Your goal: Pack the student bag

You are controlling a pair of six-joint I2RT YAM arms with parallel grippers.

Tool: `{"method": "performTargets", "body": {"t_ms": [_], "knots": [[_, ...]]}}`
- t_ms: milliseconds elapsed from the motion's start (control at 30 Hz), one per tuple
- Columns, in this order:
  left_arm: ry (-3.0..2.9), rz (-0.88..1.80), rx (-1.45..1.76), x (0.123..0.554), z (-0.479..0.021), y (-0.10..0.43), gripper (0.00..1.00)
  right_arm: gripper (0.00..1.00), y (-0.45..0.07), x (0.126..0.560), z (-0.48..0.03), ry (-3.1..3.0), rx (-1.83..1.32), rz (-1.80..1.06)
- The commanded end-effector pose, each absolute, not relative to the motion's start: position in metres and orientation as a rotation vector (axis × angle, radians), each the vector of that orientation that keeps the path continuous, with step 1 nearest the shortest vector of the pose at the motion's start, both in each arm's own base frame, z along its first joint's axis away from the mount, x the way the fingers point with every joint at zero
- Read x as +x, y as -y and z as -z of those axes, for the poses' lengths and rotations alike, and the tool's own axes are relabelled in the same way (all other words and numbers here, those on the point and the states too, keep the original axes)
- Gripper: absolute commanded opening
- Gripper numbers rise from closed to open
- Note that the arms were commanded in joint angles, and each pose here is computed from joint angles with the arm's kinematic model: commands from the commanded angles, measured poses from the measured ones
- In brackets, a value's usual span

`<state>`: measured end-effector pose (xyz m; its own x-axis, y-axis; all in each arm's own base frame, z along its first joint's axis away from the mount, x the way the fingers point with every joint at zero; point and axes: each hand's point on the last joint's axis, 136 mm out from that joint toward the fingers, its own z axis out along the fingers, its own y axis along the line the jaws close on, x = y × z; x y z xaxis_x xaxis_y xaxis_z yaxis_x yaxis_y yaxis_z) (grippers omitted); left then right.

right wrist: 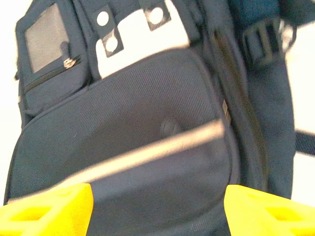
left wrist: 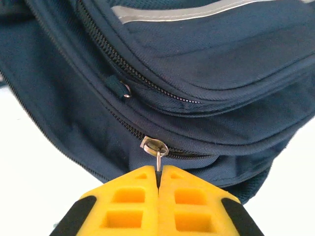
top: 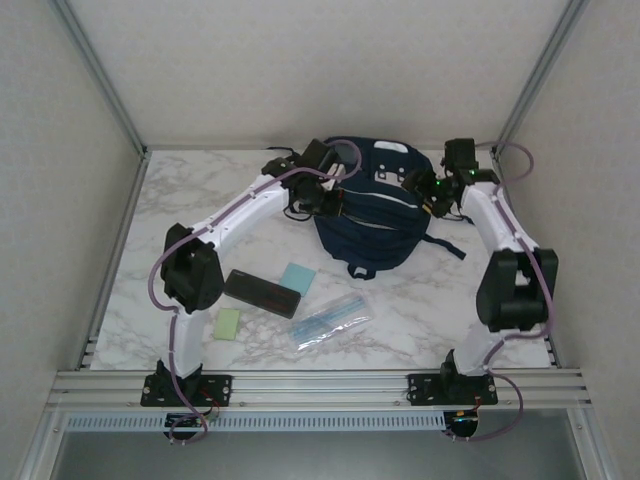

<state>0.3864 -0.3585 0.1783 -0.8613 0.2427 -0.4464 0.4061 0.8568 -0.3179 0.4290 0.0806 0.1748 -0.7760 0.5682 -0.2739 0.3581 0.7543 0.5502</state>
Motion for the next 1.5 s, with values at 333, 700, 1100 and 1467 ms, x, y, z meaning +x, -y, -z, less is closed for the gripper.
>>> {"method": "performTargets", "body": {"t_ms": [333, 700, 1100, 1467], "knots": [[-2.547, 0.856, 0.594, 0.356, -0.213, 0.445, 0.00, 0.76, -0.133, 0.362, -0.180, -2.381, 1.021, -1.134], [-2.607, 0.809, 0.760, 0.329, -0.193, 0.426, 0.00, 0.00, -0.149, 0.393, -0.141, -2.470, 0.850, -1.074], [-2.622, -0.125, 0.610, 0.462, -0.124, 0.257, 0.00, 0.00, -0.145, 0.368, -0.159, -2.667, 0.300, -0.876], [-2.370, -0.058, 0.089, 0.525, -0.172, 0.264, 0.00, 0.00, -0.177, 0.372, -0.155, -2.625, 0.231, -1.101]]}}
